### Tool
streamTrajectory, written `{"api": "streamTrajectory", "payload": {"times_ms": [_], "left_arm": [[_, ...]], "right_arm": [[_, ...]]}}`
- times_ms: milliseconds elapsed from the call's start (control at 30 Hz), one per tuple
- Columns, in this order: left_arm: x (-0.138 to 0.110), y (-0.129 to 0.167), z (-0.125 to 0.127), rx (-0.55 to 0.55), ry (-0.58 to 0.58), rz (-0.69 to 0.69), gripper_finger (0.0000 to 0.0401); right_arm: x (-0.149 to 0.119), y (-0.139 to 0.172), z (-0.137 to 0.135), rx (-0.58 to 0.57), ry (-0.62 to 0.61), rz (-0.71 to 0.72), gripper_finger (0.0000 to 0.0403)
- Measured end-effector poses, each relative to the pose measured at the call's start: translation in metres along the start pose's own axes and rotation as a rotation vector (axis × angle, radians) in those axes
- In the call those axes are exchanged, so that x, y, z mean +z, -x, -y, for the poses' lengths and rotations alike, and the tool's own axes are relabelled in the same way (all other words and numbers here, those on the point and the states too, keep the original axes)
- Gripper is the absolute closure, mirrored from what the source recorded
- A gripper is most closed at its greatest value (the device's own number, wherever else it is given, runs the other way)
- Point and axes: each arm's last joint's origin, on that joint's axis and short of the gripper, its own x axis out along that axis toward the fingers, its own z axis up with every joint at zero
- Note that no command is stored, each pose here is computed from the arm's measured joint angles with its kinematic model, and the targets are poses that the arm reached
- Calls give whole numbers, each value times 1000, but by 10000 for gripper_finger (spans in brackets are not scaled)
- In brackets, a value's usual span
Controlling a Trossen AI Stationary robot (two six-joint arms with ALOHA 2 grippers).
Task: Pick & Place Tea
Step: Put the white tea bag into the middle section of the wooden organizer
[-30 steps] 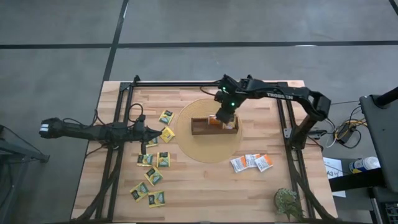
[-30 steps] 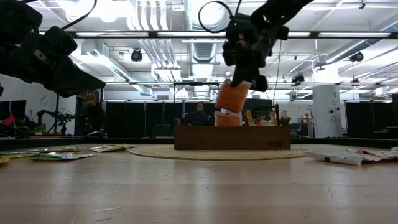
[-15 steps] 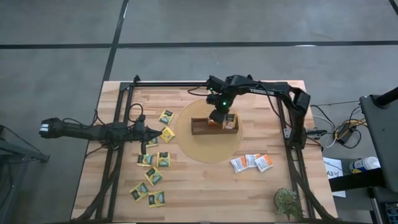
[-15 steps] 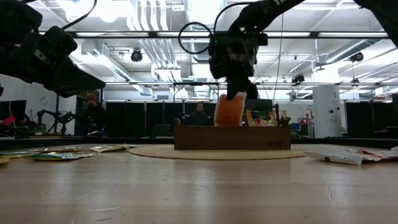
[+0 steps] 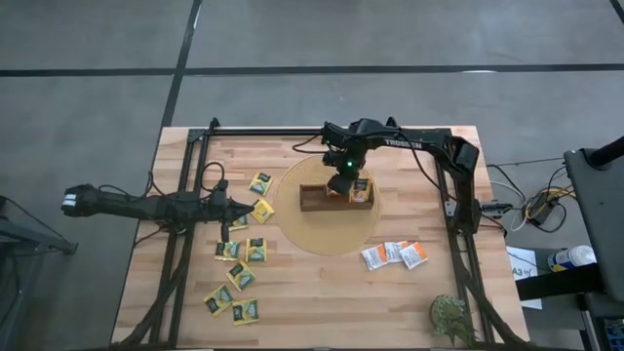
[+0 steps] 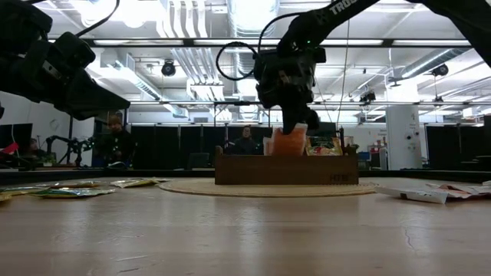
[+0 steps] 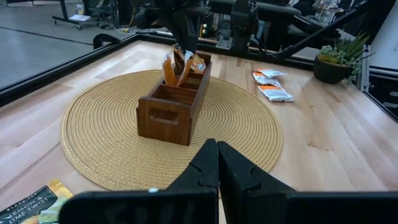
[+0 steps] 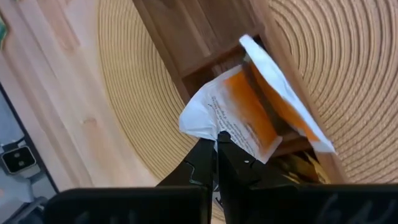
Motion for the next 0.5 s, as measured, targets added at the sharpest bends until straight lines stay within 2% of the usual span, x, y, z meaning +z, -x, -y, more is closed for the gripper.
{"api": "streamTrajectory", "payload": {"times_ms": [133,333,500], "left_arm": [[0,0,0,0,0,0,401],[0,0,0,0,0,0,401],[0,0,0,0,0,0,401]], "right_arm": [[0,3,-2,-4,-13,13,394],[1,3,1,-98,-6,31,394],[2,3,1,-100,2,44,394]]}}
